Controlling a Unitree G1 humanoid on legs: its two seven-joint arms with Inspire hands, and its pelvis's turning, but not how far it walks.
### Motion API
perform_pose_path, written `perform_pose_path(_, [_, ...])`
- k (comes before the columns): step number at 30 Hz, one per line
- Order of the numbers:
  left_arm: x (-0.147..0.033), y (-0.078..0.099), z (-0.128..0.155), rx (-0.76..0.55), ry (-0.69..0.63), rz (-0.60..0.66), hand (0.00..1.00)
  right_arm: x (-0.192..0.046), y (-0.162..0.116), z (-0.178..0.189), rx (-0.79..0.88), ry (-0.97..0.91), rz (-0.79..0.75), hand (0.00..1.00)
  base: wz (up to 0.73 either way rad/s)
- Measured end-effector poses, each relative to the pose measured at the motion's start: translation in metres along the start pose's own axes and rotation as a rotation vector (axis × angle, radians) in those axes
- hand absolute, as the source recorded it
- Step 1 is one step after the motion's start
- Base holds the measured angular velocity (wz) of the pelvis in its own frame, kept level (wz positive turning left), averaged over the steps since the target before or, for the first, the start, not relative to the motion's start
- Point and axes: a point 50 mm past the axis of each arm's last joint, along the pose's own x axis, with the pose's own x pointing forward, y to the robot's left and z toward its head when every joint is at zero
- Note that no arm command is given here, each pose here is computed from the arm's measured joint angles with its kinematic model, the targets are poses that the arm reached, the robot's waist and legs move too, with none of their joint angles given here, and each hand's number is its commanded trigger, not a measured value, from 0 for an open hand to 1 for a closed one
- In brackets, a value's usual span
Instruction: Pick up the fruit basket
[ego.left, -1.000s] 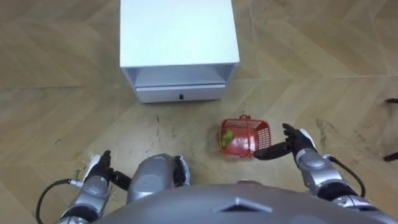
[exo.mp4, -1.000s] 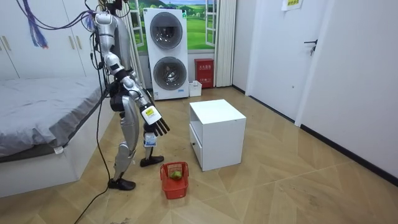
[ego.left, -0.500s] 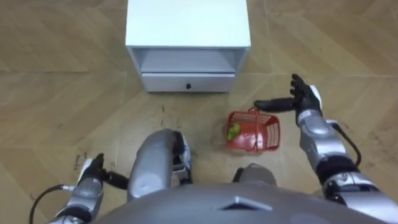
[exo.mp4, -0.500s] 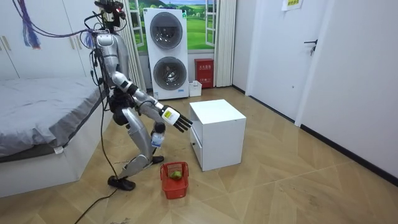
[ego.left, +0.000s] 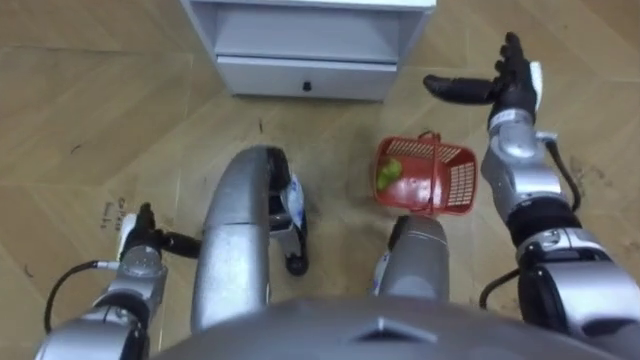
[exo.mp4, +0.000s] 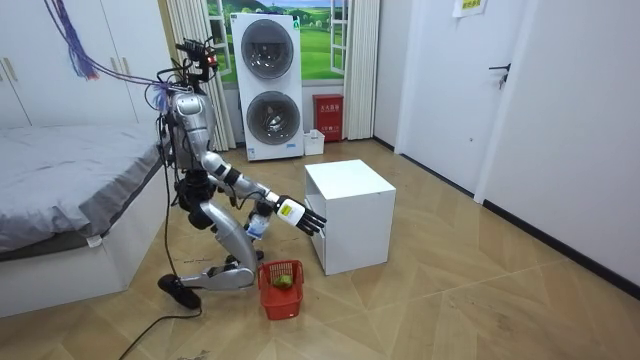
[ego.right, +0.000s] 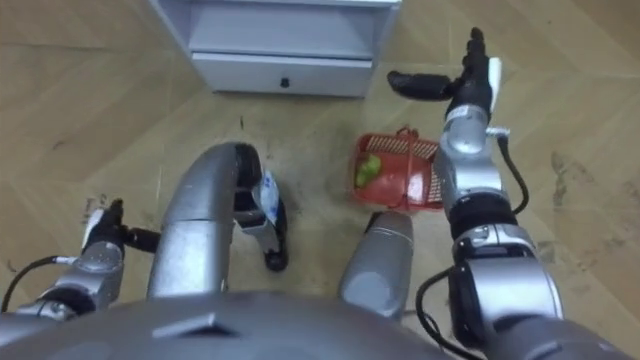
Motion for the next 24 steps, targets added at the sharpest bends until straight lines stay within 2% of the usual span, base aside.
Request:
perform_pose_path(4, [0.000, -0.003, 0.004, 0.012, -0.018, 0.003, 0.00, 0.003, -0.011, 0.002, -0.001, -0.005, -0.046, 0.00, 0.26])
perform_pose_path(15, [-0.008, -0.008, -0.031, 0.033, 0.061, 0.002, 0.00, -0.006, -0.015, -0.020, -0.003, 0.062, -0.056, 0.00, 0.11])
perform_pose_path(24, [-0.011, -0.007, -0.040, 0.016, 0.077, 0.010, 0.00, -0.010, -0.018, -0.033, -0.012, 0.103, -0.059, 0.00, 0.02])
